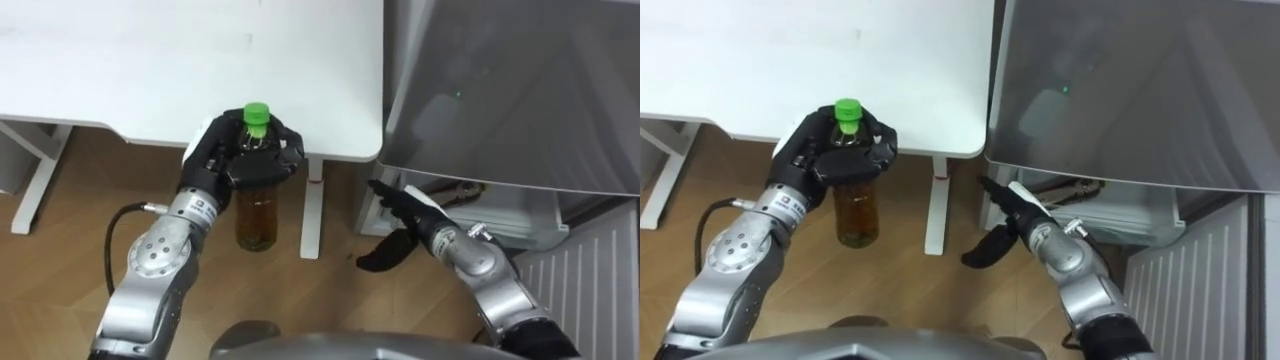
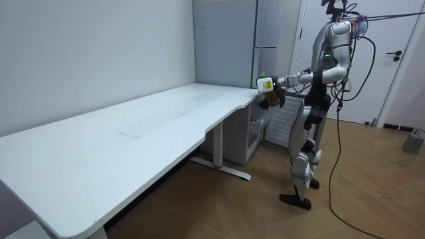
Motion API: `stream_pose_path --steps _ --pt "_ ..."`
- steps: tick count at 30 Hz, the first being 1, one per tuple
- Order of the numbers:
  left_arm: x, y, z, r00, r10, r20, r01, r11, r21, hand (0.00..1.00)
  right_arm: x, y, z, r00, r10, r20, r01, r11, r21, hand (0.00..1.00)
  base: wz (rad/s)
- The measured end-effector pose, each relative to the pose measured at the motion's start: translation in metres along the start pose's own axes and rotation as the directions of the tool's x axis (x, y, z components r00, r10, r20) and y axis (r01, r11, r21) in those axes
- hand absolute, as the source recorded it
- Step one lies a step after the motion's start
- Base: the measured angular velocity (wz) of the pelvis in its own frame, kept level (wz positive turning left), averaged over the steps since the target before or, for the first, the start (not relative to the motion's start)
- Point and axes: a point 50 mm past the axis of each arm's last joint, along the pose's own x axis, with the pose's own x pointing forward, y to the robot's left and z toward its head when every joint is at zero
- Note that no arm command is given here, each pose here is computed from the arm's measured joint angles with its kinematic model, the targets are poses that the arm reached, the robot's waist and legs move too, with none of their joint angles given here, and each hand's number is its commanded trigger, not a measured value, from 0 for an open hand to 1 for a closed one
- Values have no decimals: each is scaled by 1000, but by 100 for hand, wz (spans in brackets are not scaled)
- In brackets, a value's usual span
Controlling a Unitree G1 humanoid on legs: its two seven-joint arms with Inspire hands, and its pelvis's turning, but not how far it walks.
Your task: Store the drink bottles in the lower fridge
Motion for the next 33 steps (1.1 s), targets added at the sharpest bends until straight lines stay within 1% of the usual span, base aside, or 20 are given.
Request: stream_pose_path --steps 2,4,6,8,10,12,18,21,27,33 --pt "0 0 2 1000 0 11 0 1000 9 100 0 0 5 999 24 23 -23 1000 -8 0 0" --pt "0 -1 6 1000 -1 27 0 999 38 100 -1 1 7 998 51 38 -51 999 2 0 0" --pt "0 -4 12 998 -11 58 5 996 91 100 -1 4 10 994 88 64 -89 996 22 0 0" --pt "0 -6 15 997 -20 81 11 995 102 100 0 8 12 989 119 82 -123 992 39 0 0" --pt "0 -8 16 995 -31 95 21 994 103 100 0 12 14 983 150 102 -157 986 65 0 0" --pt "1 -14 15 994 -50 96 41 995 96 100 0 17 17 972 185 145 -203 972 122 0 0" --pt "1 -26 8 992 -105 70 98 991 93 100 1 26 26 943 231 239 -285 932 224 0 0" --pt "1 -30 8 990 -120 68 114 989 93 100 1 29 27 931 252 265 -319 913 255 0 0" --pt "0 -37 7 984 -164 62 158 983 94 100 1 40 31 899 319 301 -400 878 263 0 -1" --pt "0 -42 6 980 -190 60 184 978 93 100 1 43 35 878 333 343 -439 847 301 0 -6"
